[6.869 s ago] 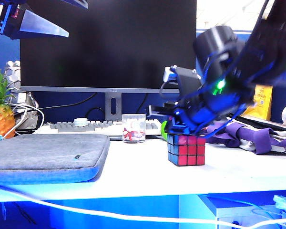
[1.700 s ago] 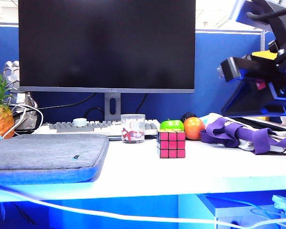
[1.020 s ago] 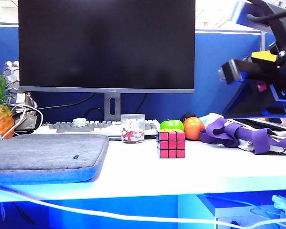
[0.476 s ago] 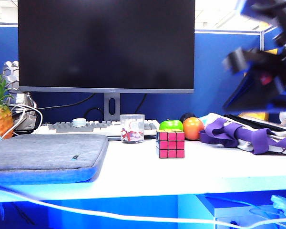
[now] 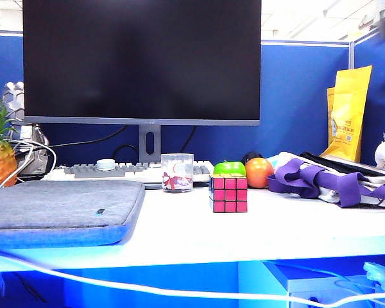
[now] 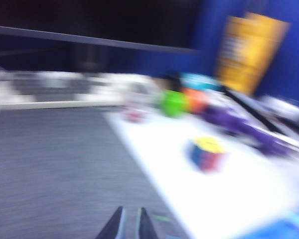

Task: Rotate the Rubik's Cube so that its red face is facing towards you.

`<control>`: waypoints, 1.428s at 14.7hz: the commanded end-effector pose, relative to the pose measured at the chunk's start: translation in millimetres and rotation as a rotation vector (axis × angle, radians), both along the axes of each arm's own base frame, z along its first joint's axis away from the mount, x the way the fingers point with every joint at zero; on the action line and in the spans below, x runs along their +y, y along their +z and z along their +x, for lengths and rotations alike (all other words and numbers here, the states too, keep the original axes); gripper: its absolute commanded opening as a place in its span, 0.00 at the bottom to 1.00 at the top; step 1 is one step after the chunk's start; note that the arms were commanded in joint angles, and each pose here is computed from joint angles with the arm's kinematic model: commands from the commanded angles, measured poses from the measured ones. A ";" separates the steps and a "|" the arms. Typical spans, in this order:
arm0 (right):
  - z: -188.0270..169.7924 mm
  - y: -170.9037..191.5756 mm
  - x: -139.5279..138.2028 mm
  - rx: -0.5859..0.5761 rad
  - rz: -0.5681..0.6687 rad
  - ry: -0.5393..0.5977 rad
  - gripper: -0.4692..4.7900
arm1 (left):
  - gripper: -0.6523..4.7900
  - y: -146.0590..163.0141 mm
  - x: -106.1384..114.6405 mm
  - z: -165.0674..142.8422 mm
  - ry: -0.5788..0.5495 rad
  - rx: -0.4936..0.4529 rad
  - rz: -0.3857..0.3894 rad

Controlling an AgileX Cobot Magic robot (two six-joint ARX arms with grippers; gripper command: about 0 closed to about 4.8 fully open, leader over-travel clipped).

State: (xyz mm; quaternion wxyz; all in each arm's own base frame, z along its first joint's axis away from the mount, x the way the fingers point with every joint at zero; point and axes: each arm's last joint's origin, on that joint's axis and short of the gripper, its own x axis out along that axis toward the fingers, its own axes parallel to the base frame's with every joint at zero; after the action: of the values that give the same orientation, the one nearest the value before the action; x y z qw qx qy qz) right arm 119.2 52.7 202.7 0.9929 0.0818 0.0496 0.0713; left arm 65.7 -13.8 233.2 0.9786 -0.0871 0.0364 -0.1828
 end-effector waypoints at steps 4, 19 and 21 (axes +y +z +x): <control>-19.7 27.9 -39.3 -0.267 0.100 -0.258 0.11 | 0.21 -24.8 7.5 10.3 0.106 0.073 0.003; -41.0 30.0 -55.6 -0.345 0.102 -0.398 0.11 | 0.22 -46.1 7.6 13.2 0.107 0.193 0.006; -33.1 8.7 -54.3 -0.293 0.087 -0.387 0.11 | 0.22 -49.1 7.7 14.3 0.107 0.196 0.006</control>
State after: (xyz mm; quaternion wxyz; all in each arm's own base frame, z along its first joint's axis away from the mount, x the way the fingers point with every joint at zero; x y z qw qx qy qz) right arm 81.8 -2.6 223.2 0.9775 0.1241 -0.1285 -0.1125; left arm 79.3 -6.1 184.7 0.9785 -0.1044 0.1324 -0.1185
